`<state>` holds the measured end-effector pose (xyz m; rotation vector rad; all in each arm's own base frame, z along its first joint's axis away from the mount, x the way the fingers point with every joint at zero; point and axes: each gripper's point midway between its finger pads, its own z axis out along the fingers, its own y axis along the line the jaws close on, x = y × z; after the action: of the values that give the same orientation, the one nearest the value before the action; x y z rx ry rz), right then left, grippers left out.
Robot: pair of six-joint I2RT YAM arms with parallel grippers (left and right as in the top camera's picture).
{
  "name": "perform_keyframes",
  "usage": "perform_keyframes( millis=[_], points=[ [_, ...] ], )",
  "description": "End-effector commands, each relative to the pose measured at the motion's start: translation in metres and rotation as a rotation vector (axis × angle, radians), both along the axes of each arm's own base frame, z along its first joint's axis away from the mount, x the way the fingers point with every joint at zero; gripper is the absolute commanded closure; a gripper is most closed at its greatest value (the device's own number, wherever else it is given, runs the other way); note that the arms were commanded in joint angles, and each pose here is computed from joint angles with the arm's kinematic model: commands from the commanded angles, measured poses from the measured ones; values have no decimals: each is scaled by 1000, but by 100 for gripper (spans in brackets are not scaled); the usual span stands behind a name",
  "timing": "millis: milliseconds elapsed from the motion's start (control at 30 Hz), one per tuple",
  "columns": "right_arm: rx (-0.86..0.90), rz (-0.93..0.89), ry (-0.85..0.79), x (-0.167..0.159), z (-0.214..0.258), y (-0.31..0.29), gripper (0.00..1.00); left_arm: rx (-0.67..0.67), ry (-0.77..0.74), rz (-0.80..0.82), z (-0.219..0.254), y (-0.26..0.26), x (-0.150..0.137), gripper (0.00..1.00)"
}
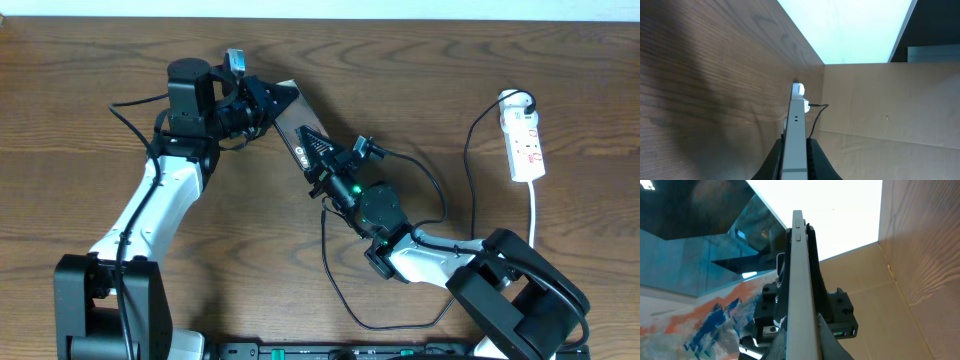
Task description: Plug charger to phone and switch on socket
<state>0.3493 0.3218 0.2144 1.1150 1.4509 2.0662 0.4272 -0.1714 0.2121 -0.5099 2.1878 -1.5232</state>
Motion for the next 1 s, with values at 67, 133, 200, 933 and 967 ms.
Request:
perform_keyframes(
  millis=[67, 133, 200, 933, 967],
  points=[
    [11, 12, -16, -2, 8, 5, 94, 11, -34, -46, 3, -10, -8, 93],
    [10, 12, -15, -2, 7, 5, 89, 11, -34, -46, 3, -10, -8, 92],
    [9, 12, -14, -2, 7, 5, 81, 11, -34, -46, 3, -10, -8, 92],
    [-11, 8, 6, -1, 0, 5, 1, -10, -35, 37, 6, 41, 6, 92],
    [-14, 8, 10, -1, -1, 5, 1, -15, -35, 45, 7, 48, 7, 92]
  ],
)
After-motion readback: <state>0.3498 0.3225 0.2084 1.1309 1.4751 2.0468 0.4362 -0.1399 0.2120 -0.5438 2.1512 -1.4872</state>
